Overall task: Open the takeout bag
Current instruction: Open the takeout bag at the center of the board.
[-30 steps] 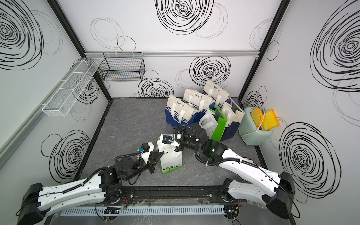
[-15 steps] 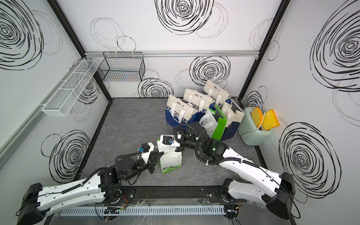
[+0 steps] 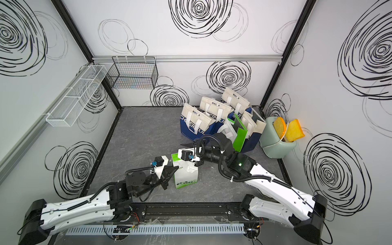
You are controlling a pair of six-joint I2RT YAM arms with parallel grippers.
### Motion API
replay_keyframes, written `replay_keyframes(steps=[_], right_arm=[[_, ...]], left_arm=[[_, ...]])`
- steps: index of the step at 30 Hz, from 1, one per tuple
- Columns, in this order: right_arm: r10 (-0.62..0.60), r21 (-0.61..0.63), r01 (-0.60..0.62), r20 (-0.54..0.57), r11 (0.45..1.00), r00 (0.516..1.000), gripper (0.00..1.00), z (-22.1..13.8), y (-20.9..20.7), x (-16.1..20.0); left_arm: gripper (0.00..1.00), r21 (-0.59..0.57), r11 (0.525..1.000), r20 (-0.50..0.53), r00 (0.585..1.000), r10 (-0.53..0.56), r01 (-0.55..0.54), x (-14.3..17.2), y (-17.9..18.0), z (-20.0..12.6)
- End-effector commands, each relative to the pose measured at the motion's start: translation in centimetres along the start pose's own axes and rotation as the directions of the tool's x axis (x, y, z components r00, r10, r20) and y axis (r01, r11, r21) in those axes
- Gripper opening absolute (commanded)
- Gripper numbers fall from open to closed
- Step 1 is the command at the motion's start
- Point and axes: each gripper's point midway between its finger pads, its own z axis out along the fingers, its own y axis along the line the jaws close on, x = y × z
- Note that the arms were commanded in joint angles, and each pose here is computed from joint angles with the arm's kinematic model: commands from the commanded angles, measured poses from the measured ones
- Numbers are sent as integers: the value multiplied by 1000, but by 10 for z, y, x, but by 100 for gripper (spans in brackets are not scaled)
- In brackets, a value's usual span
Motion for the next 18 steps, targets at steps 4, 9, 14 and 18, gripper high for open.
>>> replay_keyframes(steps=[4,9,14,18], right_arm=[[-77,7,77,-25,997,997,34,-23,6,5],[-181,28,188,-163,982,970,37,-32,18,45],[-292,-4,301,-254,954,922,42,-35,31,71],[-369,-18,381,-298,924,881,44,-31,34,84]], left_arm=[[0,23,1000,38,999,-4,4,-13,-6,-1],[0,24,1000,45,999,-6,5,-14,-6,-2],[0,31,1000,41,999,-7,6,-13,-7,-1],[0,32,999,42,999,-9,7,-13,-7,-2]])
